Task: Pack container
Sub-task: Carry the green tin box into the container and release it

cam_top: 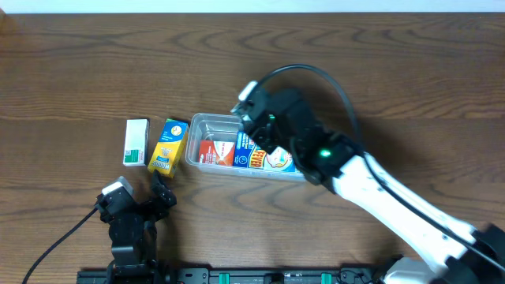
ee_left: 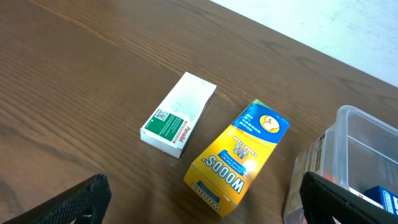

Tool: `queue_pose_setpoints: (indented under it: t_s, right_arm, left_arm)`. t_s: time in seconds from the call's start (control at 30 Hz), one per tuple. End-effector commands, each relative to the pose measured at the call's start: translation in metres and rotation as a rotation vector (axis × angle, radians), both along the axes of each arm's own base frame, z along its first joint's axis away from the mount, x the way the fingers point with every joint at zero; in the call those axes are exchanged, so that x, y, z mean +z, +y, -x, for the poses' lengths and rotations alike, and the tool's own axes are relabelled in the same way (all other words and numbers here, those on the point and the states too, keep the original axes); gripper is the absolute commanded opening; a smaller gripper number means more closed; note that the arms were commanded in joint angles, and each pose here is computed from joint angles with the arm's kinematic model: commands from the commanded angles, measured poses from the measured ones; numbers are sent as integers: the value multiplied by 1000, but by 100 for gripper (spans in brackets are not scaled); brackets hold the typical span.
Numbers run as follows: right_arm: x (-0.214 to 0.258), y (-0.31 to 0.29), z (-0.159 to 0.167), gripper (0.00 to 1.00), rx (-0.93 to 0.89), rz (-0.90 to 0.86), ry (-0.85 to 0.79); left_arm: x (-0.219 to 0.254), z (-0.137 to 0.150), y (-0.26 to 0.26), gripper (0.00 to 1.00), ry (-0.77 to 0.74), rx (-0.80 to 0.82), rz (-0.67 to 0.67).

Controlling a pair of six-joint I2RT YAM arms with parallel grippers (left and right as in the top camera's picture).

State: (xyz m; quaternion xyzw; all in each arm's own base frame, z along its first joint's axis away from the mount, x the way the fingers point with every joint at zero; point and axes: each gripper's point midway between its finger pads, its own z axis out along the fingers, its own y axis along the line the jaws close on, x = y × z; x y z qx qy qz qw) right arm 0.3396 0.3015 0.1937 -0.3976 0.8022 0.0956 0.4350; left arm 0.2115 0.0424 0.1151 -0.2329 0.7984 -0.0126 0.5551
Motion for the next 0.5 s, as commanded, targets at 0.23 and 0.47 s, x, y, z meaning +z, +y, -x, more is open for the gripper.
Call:
queue_pose_setpoints:
  t_s: [0.23,0.47]
  right_arm:
    - [-56,57,17,41,269,109,-13]
    - [-50,83,44,41,398,56,-12]
  left_arm:
    - [-7,0,0,98,15,-5,-14]
    - [-7,0,0,98,15,-5,-14]
